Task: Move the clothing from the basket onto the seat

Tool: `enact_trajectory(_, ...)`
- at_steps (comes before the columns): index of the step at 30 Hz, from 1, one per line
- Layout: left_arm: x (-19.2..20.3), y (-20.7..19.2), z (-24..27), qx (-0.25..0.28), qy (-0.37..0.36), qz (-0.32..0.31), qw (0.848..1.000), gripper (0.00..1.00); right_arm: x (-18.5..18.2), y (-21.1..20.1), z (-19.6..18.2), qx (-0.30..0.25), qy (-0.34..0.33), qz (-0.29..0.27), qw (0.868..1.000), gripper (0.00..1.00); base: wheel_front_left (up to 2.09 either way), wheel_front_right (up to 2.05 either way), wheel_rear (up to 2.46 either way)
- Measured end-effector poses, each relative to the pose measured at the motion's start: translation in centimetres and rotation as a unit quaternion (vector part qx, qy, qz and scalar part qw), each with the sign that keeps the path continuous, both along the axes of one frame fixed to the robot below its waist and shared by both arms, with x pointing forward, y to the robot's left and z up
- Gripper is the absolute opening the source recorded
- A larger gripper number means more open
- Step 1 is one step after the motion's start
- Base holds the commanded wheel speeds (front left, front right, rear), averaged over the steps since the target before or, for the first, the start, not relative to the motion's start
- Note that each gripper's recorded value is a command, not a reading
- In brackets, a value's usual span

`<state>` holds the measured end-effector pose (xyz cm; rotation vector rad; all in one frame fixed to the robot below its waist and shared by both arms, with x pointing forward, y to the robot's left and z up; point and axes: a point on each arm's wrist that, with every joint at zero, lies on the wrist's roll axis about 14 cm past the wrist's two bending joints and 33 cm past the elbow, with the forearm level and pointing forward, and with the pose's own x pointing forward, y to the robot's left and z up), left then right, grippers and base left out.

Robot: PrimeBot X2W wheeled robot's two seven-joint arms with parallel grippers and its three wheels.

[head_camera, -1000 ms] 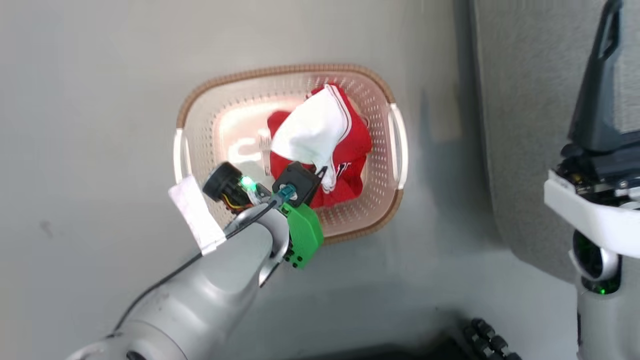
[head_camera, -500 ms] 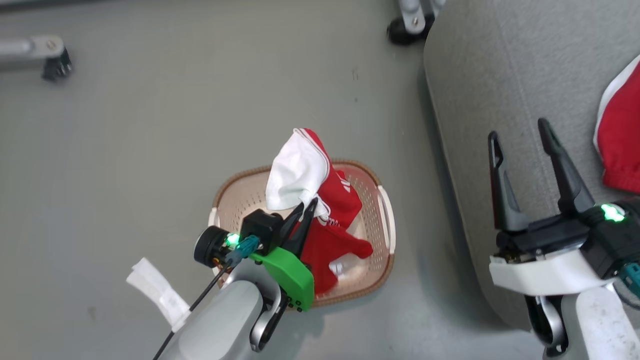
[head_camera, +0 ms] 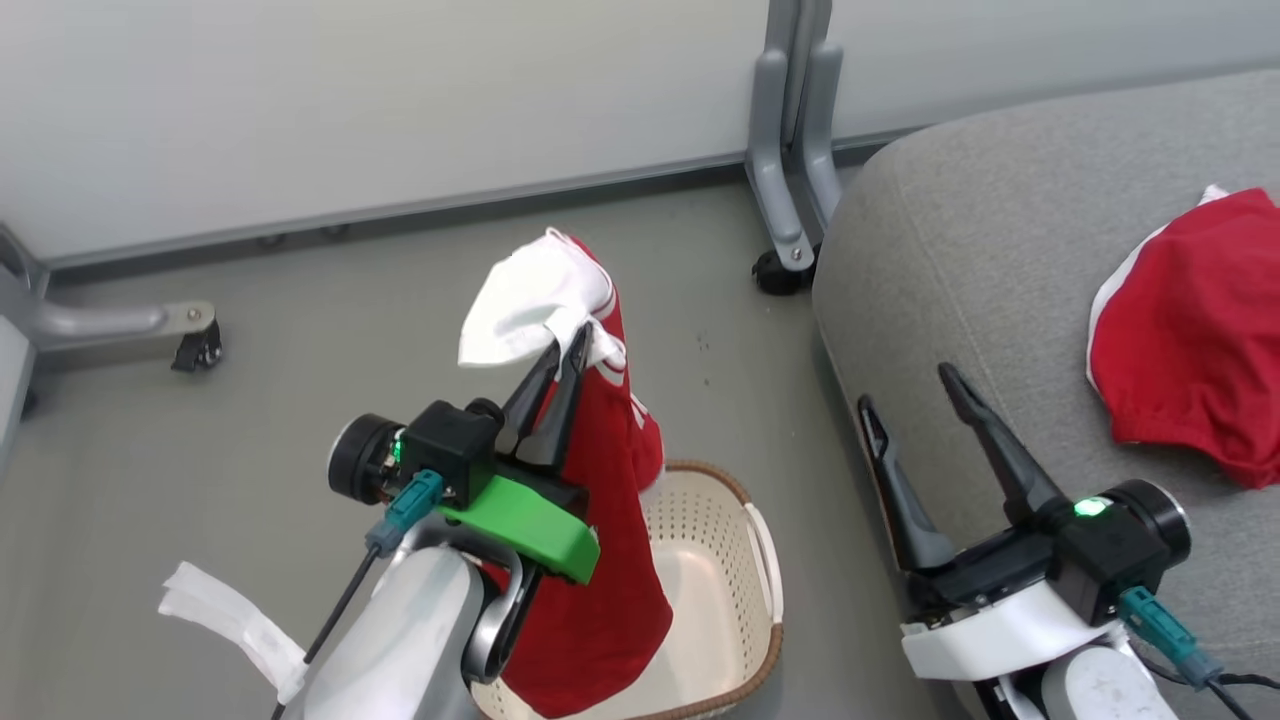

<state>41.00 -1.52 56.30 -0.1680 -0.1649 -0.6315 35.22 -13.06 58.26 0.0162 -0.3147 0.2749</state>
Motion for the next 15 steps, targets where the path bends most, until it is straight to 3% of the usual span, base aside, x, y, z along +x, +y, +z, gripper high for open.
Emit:
enact_trajectory(6,-1.5,-2.1,4.8,-0.028,-0.062,-0.029,0.997,0.0,-2.1,0.2,0.4,0.006,-0.006,0.002,1.0,1.0,0.0,0.0,0.0)
enact_trajectory(15,-3.6,-5.3,6.7,-0.041,-0.087,-0.08,0.992,0.0,-2.5,1.6,1.5,0.02,-0.02,0.021,0.999,1.0,0.0,0.0,0.0)
